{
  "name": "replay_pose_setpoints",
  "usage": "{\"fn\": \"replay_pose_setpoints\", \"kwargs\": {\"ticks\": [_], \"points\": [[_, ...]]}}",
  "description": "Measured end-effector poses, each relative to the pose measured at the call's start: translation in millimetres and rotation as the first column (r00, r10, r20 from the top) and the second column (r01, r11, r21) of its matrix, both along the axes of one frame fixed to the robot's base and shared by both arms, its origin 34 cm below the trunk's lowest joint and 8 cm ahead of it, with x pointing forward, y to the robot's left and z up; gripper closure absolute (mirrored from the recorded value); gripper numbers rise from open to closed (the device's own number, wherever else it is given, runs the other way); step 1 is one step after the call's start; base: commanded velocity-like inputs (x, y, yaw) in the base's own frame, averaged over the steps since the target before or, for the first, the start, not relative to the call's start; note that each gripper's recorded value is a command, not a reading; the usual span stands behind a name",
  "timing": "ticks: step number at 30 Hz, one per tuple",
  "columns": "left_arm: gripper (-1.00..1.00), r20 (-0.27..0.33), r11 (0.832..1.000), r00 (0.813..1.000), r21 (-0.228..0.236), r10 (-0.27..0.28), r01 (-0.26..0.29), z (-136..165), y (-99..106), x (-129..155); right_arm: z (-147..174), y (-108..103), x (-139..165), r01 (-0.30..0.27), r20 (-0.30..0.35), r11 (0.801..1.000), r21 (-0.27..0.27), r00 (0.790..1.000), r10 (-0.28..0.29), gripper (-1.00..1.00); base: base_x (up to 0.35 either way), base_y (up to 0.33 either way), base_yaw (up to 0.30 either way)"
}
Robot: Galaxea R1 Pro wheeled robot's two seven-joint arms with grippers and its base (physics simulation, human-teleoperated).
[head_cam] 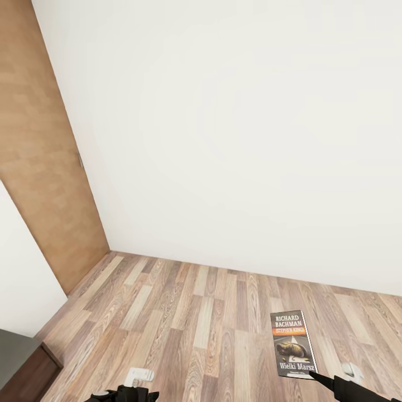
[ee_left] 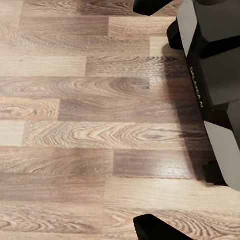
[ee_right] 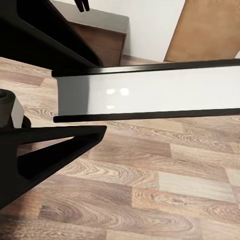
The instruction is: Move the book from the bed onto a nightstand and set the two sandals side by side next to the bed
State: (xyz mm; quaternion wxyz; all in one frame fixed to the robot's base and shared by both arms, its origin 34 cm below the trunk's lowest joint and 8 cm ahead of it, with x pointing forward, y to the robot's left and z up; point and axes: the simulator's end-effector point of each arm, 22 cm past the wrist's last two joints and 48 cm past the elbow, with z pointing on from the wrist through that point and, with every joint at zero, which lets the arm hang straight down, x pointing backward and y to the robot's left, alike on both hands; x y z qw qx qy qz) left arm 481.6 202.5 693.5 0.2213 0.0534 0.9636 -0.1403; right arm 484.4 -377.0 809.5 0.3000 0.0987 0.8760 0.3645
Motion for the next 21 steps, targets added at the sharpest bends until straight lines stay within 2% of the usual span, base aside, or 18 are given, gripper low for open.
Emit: {"fn": "replay_pose_setpoints", "kwargs": {"ticks": [21], "points": [[-1.0, 0.026, 1.0, 1.0, -0.004, -0.002, 0.002, 10, -3, 5, 12, -1, 6, 0.0, 0.036, 1.0, -0.003, 0.999, 0.0, 1.0, 0.0, 0.0, 0.0]]}}
